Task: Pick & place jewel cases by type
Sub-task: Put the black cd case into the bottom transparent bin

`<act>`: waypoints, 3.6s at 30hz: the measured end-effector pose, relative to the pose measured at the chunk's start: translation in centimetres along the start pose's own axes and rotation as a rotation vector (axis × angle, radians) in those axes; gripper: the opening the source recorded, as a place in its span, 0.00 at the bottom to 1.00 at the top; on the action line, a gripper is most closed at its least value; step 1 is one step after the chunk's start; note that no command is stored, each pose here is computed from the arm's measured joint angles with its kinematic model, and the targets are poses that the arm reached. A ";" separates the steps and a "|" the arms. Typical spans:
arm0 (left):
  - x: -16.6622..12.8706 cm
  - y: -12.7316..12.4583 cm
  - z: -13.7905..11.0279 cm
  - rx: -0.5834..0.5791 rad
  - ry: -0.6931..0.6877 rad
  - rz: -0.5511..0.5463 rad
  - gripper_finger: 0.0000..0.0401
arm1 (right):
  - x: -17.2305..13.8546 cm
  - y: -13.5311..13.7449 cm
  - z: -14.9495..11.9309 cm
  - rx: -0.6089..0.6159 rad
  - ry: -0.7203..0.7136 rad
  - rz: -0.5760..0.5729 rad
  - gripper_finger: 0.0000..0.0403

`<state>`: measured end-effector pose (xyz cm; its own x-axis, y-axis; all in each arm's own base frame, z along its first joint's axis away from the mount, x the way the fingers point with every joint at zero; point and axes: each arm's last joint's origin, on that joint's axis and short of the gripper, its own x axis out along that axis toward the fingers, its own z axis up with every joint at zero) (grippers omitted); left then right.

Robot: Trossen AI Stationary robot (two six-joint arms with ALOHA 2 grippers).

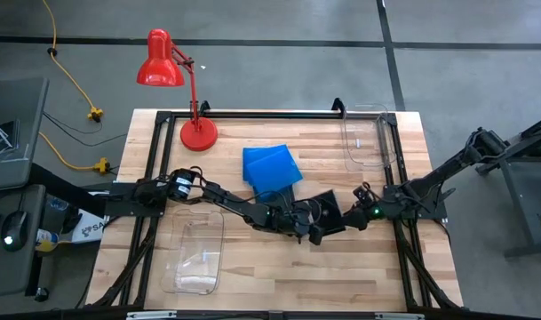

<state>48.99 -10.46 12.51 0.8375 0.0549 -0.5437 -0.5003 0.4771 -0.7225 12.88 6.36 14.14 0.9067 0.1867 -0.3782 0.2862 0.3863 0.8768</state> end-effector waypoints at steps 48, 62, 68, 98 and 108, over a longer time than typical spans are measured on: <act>-0.2 -0.6 -0.2 0.112 0.043 -0.061 0.73 | 0.0 -0.6 -0.1 0.002 0.018 -0.059 0.04; -0.2 -0.7 -0.3 0.148 0.073 -0.084 0.73 | 0.0 -0.6 -0.1 -0.017 0.020 -0.064 0.05; -0.8 -1.1 0.0 0.195 0.083 -0.079 0.73 | 0.0 -0.5 -0.1 -0.020 0.015 -0.056 0.03; -8.1 -5.6 4.1 0.533 -0.100 0.041 0.73 | -1.3 2.3 1.1 -0.139 -0.151 0.217 0.02; -8.3 -7.1 4.7 0.569 -0.197 -0.091 0.73 | -1.9 4.5 1.5 -0.218 -0.138 0.292 0.04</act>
<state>46.60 -10.19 24.11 0.9236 0.1273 -0.3616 -0.2742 0.8785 -0.3912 12.93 6.35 19.24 0.9776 0.2001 -0.0654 -0.0495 0.5205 0.8524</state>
